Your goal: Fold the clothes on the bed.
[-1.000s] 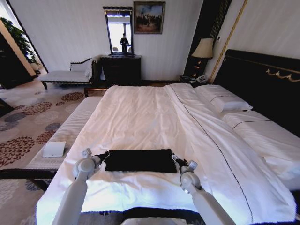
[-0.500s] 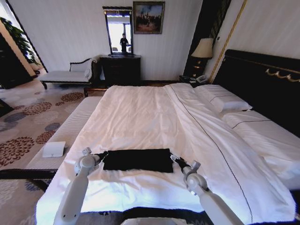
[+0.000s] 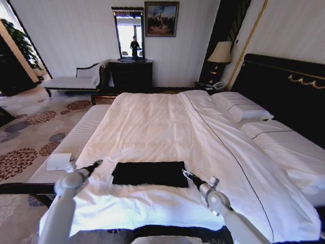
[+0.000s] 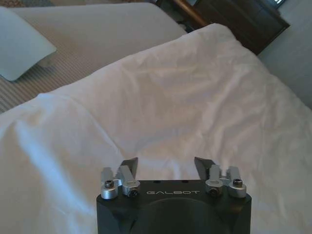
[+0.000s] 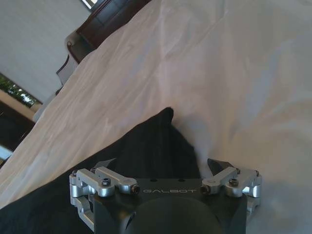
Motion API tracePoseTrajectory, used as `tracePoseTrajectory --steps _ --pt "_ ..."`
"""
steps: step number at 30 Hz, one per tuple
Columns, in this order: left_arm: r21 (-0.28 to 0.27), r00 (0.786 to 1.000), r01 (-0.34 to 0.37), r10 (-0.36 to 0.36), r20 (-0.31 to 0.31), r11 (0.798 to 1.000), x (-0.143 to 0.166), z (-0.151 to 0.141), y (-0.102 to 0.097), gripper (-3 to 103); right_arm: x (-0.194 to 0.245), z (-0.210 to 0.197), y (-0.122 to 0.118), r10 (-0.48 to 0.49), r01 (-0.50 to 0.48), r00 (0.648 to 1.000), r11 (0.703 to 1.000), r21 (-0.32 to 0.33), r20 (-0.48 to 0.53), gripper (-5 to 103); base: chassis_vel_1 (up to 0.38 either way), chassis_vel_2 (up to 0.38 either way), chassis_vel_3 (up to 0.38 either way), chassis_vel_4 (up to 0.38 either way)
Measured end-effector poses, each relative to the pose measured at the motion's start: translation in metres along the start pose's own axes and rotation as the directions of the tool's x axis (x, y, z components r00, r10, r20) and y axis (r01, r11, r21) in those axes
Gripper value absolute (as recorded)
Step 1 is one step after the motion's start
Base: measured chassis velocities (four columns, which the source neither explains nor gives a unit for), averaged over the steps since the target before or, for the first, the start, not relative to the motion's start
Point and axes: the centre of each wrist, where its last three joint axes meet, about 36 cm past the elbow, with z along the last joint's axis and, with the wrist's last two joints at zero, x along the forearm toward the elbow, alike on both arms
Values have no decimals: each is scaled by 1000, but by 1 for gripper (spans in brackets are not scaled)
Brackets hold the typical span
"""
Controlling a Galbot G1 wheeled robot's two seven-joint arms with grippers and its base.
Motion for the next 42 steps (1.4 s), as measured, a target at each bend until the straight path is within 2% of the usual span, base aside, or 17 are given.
tracePoseTrajectory --steps 3,4,6,8,9,12,15,16,18,19,24,25,28,30,33,36,42 --pt "-6 1000 -30 30 5 1000 22 5 -6 83 -4 4 -3 8 -8 1000 1000 -2 -12 100 0 0 0 0" --pt "-6 1000 -30 30 5 1000 22 5 -6 83 -4 4 -3 8 -8 1000 1000 -2 -12 100 0 0 0 0" --pt "-7 999 -52 52 7 999 32 8 -14 93 -4 7 -4 10 -10 1000 1000 -10 -15 100 0 0 0 0" --pt "-7 998 -68 68 6 998 42 13 -19 97 -5 11 -3 5 -6 1000 1000 -20 -15 102 0 0 0 0" --pt "-7 998 -68 68 6 998 42 13 -19 97 -5 11 -3 5 -6 1000 1000 -20 -15 102 0 0 0 0" --pt "-10 997 -78 78 4 997 57 22 -23 100 -7 15 0 -13 12 1000 999 -31 -15 88 0 0 0 0" --pt "-9 997 -75 75 3 997 62 25 -24 100 -7 17 2 -27 27 1000 999 -36 -15 88 0 0 0 0" --pt "-6 997 -72 72 1 997 64 27 -23 100 -8 19 3 -34 33 999 999 -36 -15 78 0 0 0 0" --pt "-2 998 -68 68 -2 998 66 30 -23 100 -9 21 4 -39 38 999 999 -38 -12 66 0 0 0 0" --pt "-2 998 -68 68 -2 998 66 30 -23 100 -9 21 4 -39 38 999 999 -38 -12 66 0 0 0 0" --pt "5 998 -58 58 2 998 73 32 -20 100 -11 22 9 -44 44 999 997 -58 -4 44 0 0 0 0" --pt "5 998 -58 58 2 998 73 32 -20 100 -11 22 9 -44 44 999 997 -58 -4 44 0 0 0 0" --pt "9 999 -49 49 1 999 74 34 -19 100 -12 21 13 -43 42 999 996 -76 -5 28 0 0 0 0" --pt "10 999 -45 45 0 999 74 34 -19 100 -12 21 14 -42 42 999 996 -81 -5 28 0 0 0 0" --pt "10 1000 -29 29 -1 1000 74 35 -19 100 -11 18 18 -32 32 999 995 -95 0 13 0 0 0 0" --pt "7 1000 -18 18 -2 1000 74 35 -19 100 -8 12 23 -16 16 1000 995 -96 0 5 0 0 0 0" --pt "6 1000 -3 3 -4 1000 71 35 -19 100 10 -28 41 44 -45 999 997 -70 -5 5 0 0 0 0"
